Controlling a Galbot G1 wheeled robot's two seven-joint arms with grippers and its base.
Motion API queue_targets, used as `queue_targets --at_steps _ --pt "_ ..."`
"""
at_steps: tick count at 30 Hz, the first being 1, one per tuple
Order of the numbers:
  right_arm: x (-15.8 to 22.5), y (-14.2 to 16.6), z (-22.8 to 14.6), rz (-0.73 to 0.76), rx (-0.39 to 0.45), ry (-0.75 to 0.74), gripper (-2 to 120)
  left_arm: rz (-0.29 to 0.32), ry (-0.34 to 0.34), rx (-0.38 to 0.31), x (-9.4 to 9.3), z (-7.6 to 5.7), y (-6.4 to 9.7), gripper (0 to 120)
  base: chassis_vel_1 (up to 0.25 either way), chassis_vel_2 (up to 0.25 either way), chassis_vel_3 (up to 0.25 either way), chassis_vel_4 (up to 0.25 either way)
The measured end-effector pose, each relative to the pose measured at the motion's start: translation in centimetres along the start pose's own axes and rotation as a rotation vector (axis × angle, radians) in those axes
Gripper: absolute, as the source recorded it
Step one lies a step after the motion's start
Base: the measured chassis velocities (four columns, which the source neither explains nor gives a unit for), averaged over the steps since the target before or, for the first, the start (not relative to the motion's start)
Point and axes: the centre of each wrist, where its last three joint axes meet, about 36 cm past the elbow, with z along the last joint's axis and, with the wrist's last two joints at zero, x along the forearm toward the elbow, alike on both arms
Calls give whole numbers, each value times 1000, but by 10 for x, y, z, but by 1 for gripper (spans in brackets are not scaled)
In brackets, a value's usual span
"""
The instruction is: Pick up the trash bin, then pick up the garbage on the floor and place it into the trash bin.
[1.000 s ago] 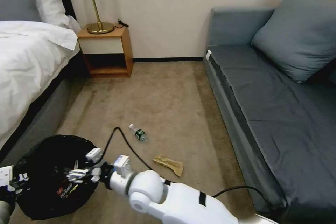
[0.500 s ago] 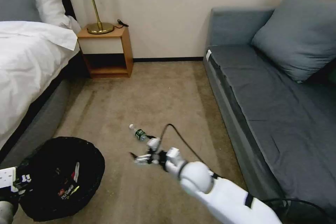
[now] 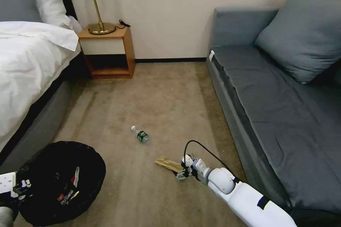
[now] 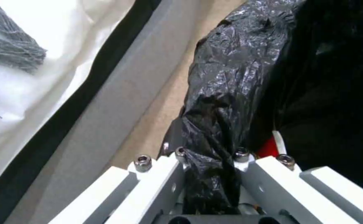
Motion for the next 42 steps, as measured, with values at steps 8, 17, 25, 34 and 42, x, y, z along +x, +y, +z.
queue_targets --at_steps 8,17,25,34,42 --pt "-13 5 6 -16 -16 24 71 -2 -2 0 1 -1 1 3 0 0 0 0" --pt "-15 10 9 -25 -11 25 38 -1 1 1 0 0 2 3 0 0 0 0" --pt "-18 11 13 -24 6 30 10 4 0 5 0 -1 1 3 0 0 0 0" --pt "-15 11 9 -11 -20 5 0 3 0 6 0 -1 2 3 0 0 0 0" --pt "26 3 -57 22 -269 -257 0 5 0 12 0 -1 1 3 0 0 0 0"
